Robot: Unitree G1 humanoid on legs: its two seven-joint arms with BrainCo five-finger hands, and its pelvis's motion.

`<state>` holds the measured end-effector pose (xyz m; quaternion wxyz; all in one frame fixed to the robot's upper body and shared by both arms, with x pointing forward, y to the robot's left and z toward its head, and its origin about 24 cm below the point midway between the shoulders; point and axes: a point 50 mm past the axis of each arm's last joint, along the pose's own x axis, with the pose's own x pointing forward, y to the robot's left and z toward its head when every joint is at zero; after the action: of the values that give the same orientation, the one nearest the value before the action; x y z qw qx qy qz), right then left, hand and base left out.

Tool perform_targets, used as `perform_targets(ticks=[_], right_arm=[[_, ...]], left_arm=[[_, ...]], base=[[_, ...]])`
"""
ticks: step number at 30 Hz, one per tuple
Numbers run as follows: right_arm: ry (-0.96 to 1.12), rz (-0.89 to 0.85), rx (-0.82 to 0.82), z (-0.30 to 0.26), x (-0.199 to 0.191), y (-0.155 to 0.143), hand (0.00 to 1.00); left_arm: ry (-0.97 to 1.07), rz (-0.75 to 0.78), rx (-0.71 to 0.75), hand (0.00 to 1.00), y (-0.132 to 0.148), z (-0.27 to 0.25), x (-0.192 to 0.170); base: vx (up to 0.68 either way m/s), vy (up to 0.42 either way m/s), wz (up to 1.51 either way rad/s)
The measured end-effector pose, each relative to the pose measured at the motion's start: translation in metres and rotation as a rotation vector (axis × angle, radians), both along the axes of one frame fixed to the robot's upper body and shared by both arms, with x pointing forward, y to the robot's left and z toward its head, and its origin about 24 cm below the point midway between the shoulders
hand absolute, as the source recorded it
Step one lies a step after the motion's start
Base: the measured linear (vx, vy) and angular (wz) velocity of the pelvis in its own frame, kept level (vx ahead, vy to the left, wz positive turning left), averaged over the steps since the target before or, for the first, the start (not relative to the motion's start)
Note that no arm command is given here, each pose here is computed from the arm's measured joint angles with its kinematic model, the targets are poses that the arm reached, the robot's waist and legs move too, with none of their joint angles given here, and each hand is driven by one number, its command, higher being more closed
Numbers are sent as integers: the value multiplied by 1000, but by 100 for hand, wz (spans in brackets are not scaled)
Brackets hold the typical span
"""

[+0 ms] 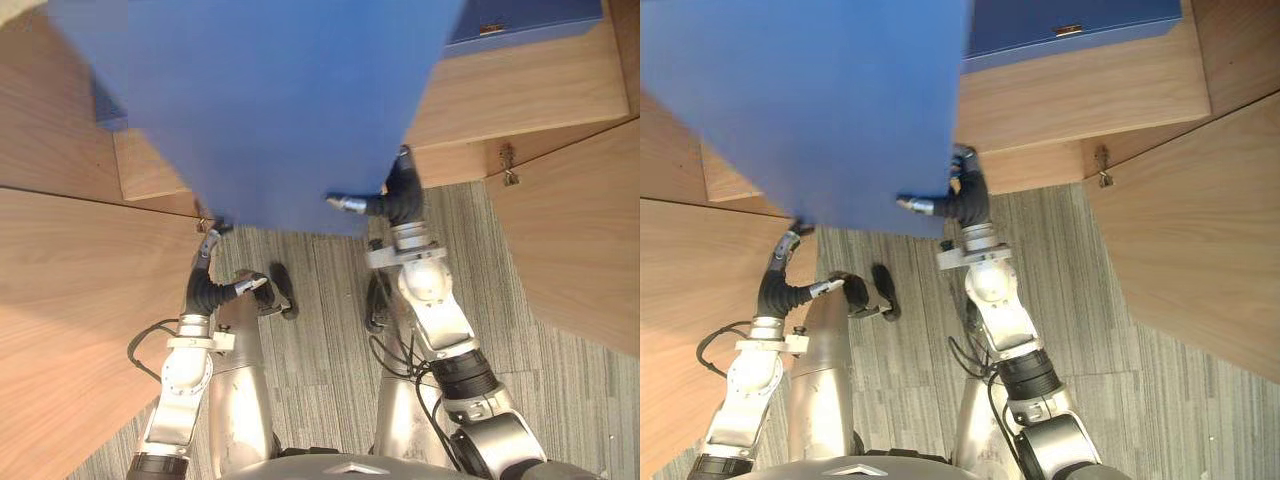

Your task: Walk over to the cabinet, pick up the folder, carry it to the office cabinet, place the folder inside the office cabinet, then close the office cabinet door

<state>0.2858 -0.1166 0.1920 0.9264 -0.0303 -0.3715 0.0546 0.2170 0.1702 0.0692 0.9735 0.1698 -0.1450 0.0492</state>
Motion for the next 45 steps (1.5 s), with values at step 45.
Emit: perform_targets(ticks=[45], right_arm=[[-151, 180, 1067, 149, 61, -102, 100]], left_arm=[[-173, 128, -225, 0, 12, 39, 8]], base=[[-27, -39, 3]])
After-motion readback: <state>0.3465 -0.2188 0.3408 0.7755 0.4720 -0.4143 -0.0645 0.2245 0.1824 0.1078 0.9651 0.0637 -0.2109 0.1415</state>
